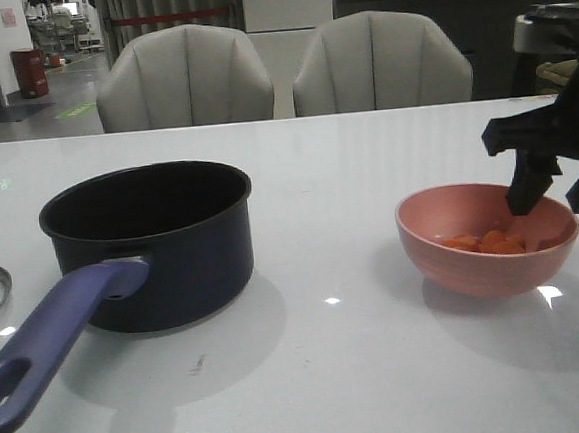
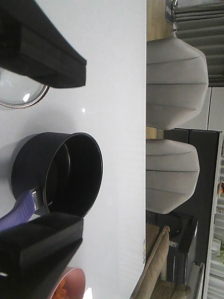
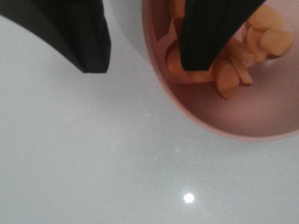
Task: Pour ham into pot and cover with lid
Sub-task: 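Grasp the rim of the pink bowl with the right gripper, then lift the pink bowl and carry it over the saucepan, right gripper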
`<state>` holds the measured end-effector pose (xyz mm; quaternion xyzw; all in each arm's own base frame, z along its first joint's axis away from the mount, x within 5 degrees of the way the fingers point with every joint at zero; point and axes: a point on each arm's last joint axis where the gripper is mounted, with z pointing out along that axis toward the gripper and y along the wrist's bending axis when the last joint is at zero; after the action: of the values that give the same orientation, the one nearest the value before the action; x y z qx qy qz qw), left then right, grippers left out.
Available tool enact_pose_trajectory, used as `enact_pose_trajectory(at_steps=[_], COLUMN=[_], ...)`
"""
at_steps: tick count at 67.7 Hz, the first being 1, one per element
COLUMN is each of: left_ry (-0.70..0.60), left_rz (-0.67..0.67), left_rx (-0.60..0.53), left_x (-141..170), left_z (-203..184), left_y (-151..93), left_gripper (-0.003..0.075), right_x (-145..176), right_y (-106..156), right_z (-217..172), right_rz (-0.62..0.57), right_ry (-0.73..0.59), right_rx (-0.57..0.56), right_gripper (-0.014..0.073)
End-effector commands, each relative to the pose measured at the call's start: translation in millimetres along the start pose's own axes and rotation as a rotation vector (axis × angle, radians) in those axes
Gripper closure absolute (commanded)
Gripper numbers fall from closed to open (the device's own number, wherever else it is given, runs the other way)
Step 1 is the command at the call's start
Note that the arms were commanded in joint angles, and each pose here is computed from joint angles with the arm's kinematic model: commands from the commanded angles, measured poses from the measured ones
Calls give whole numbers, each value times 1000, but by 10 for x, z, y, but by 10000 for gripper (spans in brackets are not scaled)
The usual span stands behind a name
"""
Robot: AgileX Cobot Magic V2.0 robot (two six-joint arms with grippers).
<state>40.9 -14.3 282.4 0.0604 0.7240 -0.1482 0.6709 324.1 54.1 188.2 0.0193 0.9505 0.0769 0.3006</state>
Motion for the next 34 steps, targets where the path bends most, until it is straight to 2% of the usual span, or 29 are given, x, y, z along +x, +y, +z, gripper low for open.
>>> enact_pose_trajectory(at_steps=[1,8,14,34], left_ry=[-82,-82,-82,-82], left_rz=[-11,-11,-11,-11], left_rx=[17,17,17,17], left_x=[-134,-134,-134,-134], left_z=[-9,-9,-9,-9], left_y=[-19,-19,-19,-19], left_gripper=[138,138,138,138], right_x=[-206,-230,-280,-579], right_y=[44,63,86,185], right_z=[-26,9,-25,-319], right_rz=[-3,23,36,21], right_ry=[-69,-28,-20,-81], right_rx=[-14,-23,-33,-66], right_gripper=[286,473,444,446])
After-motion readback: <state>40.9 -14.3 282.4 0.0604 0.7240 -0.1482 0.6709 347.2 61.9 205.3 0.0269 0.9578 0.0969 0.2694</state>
